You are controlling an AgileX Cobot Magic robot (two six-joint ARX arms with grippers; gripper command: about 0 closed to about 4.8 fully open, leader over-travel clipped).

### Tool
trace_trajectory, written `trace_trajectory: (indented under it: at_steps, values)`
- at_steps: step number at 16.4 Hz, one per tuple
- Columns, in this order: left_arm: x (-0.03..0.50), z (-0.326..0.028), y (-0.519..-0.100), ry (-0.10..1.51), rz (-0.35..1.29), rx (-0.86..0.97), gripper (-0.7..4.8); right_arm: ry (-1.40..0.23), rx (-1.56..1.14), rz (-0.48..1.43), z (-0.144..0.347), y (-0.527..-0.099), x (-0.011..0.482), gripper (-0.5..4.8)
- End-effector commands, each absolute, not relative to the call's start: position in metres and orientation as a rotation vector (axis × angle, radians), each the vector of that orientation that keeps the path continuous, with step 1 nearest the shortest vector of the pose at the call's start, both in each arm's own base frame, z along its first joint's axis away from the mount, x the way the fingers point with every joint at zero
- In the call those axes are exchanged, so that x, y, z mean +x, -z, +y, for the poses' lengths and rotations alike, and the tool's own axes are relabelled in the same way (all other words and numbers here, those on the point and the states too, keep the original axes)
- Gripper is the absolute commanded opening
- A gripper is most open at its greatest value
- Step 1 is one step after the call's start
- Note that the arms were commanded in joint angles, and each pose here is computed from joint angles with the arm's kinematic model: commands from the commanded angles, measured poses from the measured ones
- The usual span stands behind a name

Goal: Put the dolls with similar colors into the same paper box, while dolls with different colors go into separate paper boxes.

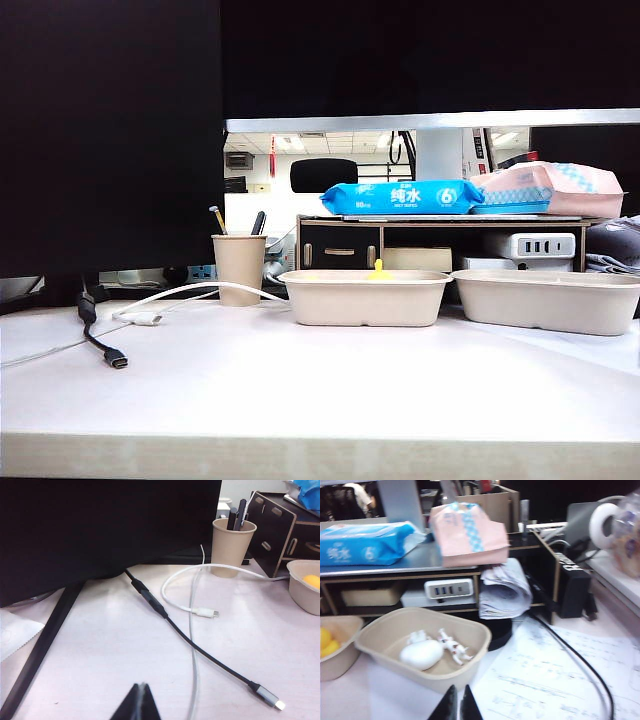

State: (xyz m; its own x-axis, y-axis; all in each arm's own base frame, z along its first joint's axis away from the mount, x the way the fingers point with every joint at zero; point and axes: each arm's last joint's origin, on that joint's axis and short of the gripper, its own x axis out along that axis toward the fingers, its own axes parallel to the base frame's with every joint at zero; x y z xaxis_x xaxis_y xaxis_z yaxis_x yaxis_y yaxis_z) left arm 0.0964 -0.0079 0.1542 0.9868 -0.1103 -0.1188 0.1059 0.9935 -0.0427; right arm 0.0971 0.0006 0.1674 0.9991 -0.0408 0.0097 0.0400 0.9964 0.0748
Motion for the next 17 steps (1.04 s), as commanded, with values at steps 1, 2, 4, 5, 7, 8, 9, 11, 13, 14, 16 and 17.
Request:
trace_trajectory:
  at_steps: [1, 2, 4, 5, 7, 8, 9, 11, 13, 14, 16, 17]
  values:
    - [0.0964, -0.0079, -0.1549, 0.112, 0.115, -0.033, -0.05, 0.016, 0.056, -0.014, 0.0028, -0.1669, 0.0973, 0.24]
    - [0.0964, -0.0079, -0.1549, 0.112, 0.115, -0.033, -0.05, 0.007, 0.055, -0.009, 0.0037, -0.1664, 0.0973, 0.24]
    - [0.0964, -0.0078, -0.1549, 0.111, 0.115, -0.033, -0.05, 0.003, 0.056, -0.011, 0.0041, -0.1667, 0.0972, 0.24]
    - [0.0964, -0.0078, -0.1549, 0.111, 0.115, -0.033, -0.05, 0.004, 0.056, -0.009, 0.0041, -0.1664, 0.0972, 0.24]
    - [0.0964, -0.0078, -0.1549, 0.111, 0.115, -0.033, -0.05, 0.004, 0.056, -0.010, 0.0040, -0.1666, 0.0972, 0.24]
    - [0.0964, -0.0078, -0.1549, 0.111, 0.115, -0.033, -0.05, 0.004, 0.056, -0.010, 0.0040, -0.1666, 0.0972, 0.24]
    - [0.0964, -0.0079, -0.1549, 0.112, 0.115, -0.033, -0.05, 0.005, 0.056, -0.010, 0.0040, -0.1666, 0.0972, 0.24]
    - [0.0964, -0.0078, -0.1549, 0.111, 0.115, -0.033, -0.05, 0.005, 0.056, -0.010, 0.0039, -0.1666, 0.0972, 0.24]
    - [0.0964, -0.0078, -0.1549, 0.111, 0.115, -0.033, -0.05, 0.005, 0.056, -0.010, 0.0039, -0.1666, 0.0972, 0.24]
    - [0.0964, -0.0079, -0.1549, 0.112, 0.115, -0.033, -0.05, 0.005, 0.056, -0.010, 0.0039, -0.1666, 0.0972, 0.24]
    - [0.0964, -0.0078, -0.1549, 0.111, 0.115, -0.033, -0.05, 0.005, 0.056, -0.010, 0.0039, -0.1666, 0.0972, 0.24]
    - [0.0964, -0.0078, -0.1550, 0.111, 0.115, -0.033, -0.05, 0.005, 0.056, -0.010, 0.0039, -0.1666, 0.0972, 0.24]
